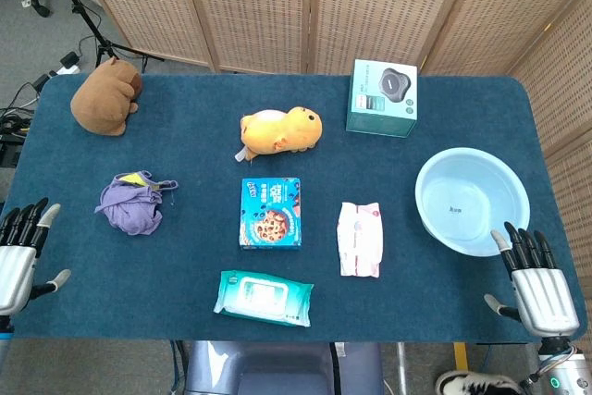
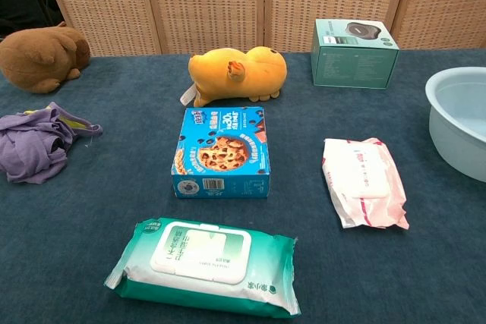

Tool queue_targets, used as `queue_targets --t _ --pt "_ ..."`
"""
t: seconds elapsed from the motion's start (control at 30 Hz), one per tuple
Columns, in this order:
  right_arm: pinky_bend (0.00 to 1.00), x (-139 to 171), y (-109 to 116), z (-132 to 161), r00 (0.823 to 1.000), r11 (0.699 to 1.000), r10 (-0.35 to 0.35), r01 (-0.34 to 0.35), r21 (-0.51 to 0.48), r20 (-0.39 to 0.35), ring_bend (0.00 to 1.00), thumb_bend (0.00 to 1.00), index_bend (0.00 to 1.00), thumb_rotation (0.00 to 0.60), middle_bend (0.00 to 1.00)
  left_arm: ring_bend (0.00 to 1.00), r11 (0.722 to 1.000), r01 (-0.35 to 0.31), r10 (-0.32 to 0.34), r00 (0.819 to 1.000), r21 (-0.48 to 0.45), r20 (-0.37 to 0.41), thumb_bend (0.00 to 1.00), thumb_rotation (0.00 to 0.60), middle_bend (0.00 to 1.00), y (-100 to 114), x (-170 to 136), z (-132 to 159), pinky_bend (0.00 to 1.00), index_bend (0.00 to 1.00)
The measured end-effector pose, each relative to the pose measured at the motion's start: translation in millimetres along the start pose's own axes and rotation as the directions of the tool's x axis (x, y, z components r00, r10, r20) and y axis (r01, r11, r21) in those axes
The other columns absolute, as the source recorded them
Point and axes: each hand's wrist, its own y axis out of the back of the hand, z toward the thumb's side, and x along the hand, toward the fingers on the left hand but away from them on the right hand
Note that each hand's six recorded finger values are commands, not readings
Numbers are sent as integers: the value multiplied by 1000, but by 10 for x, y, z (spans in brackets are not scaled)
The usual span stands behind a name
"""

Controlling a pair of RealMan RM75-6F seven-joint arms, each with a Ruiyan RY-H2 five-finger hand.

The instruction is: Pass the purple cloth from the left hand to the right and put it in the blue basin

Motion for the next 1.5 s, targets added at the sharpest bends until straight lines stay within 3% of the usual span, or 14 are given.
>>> queue_targets --t 0.47,1.07,1.3,1.5 --pt "0 22 8 -4 1000 1000 -4 4 -11 3 0 0 0 600 0 0 1000 -10 10 1000 -13 -6 157 600 0 25 -12 -24 0 0" --pt "0 25 27 -28 1000 1000 -20 20 -12 4 0 0 0 600 0 0 999 31 -32 999 -23 -11 150 600 0 -26 43 -20 0 0" --pt "0 32 16 -23 1000 1000 -15 15 -9 4 0 0 0 600 0 0 995 95 -95 995 -35 7 144 600 0 16 215 -56 0 0" --pt "0 25 17 -30 1000 1000 -15 15 -8 4 0 0 0 600 0 0 973 216 -215 976 -83 20 140 600 0 90 536 -141 0 0"
